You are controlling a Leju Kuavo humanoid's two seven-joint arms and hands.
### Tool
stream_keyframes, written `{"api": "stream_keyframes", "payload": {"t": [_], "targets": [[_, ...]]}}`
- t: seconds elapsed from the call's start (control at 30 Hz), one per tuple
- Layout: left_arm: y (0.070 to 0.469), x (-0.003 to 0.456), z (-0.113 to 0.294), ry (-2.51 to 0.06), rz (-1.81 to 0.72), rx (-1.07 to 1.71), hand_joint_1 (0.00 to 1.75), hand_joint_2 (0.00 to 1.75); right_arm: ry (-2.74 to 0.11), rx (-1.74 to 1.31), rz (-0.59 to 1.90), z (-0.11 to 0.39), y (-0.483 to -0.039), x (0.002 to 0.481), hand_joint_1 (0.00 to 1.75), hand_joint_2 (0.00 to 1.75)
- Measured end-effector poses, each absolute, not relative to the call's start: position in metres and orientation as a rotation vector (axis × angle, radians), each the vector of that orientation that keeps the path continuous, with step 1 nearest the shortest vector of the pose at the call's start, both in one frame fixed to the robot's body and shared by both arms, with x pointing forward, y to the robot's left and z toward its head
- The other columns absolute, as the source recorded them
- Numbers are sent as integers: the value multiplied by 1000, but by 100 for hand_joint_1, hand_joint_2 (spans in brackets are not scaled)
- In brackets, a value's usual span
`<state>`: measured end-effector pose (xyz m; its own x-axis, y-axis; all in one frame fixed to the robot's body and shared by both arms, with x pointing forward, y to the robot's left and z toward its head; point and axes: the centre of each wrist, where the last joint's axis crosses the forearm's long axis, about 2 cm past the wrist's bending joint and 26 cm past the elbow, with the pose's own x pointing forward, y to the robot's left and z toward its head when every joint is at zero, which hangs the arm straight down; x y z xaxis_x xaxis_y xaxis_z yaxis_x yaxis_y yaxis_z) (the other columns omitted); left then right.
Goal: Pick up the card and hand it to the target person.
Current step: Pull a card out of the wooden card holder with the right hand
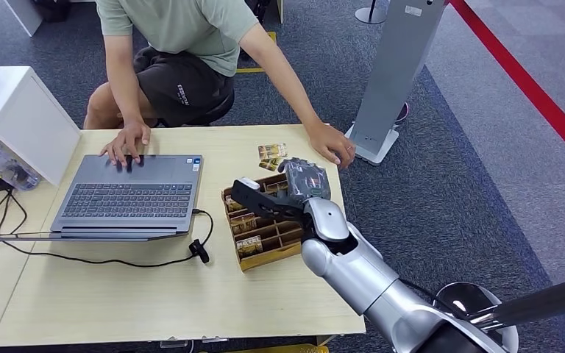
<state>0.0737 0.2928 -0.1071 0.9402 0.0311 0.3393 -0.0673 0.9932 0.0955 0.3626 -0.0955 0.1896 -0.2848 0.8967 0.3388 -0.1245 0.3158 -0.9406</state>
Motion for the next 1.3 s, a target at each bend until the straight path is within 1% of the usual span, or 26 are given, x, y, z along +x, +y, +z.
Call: {"api": "stream_keyframes", "payload": {"t": [0.13, 0.5, 0.67, 0.8, 1.0, 1.3], "targets": [[293, 73, -107, -343, 51, 106, 0, 0, -1515, -731, 1201, 190, -93, 361, 76, 175], [293, 73, -107, -342, 50, 105, 0, 0, -1503, -717, 1214, 188, -91, 360, 86, 175], [293, 73, -107, -343, 49, 105, 0, 0, -1492, -718, 1212, 187, -91, 359, 84, 175], [293, 73, -107, -343, 49, 106, 0, 0, -1489, -717, 1211, 186, -91, 359, 88, 175], [293, 73, -107, -343, 48, 106, 0, 0, -1483, -714, 1212, 184, -92, 358, 89, 175], [293, 73, -107, -343, 48, 104, 0, 0, -1480, -713, 1217, 183, -92, 357, 83, 175]]}}
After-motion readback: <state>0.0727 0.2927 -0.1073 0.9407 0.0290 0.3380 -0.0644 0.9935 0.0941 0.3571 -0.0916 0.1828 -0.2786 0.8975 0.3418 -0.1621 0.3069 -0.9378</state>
